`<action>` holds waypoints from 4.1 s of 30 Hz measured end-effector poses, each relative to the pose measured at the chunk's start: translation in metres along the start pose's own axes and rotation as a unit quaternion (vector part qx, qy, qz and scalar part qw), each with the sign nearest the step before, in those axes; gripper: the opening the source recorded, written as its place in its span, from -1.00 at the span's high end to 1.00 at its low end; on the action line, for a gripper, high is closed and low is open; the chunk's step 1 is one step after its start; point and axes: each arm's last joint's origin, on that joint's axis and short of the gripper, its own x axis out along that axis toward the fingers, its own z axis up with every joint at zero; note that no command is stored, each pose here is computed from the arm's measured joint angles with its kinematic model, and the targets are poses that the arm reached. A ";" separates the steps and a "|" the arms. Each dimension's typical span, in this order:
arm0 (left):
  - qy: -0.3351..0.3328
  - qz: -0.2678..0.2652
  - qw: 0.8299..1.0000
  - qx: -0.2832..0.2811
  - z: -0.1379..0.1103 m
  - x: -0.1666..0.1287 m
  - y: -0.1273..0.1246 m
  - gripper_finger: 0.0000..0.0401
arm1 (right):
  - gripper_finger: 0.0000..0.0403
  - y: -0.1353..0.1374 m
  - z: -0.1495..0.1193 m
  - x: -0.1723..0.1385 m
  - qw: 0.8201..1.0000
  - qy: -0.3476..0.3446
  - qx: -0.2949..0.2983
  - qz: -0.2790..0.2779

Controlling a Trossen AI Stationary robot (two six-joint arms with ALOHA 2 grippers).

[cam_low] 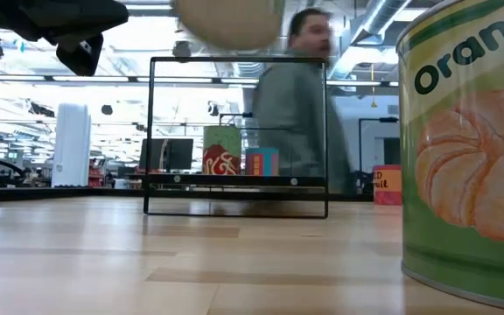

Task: Pick and place cans onto a shelf
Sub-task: Put the canned pears on the shelf aligned with the other canned pears, then put the canned oranges on the shelf aligned with the other canned oranges

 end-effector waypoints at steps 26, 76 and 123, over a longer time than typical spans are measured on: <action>-0.033 0.119 0.992 0.005 0.039 0.009 0.106 0.99 | 0.98 -0.229 -0.124 -0.182 0.971 0.044 0.061 -0.228; 0.002 0.160 0.987 -0.017 0.036 0.001 0.193 0.99 | 0.98 -0.331 -0.251 -0.081 0.972 0.126 0.063 -0.190; 0.011 0.147 0.989 -0.010 0.034 0.003 0.188 0.99 | 0.64 -0.322 -0.213 -0.097 0.963 0.105 0.033 -0.248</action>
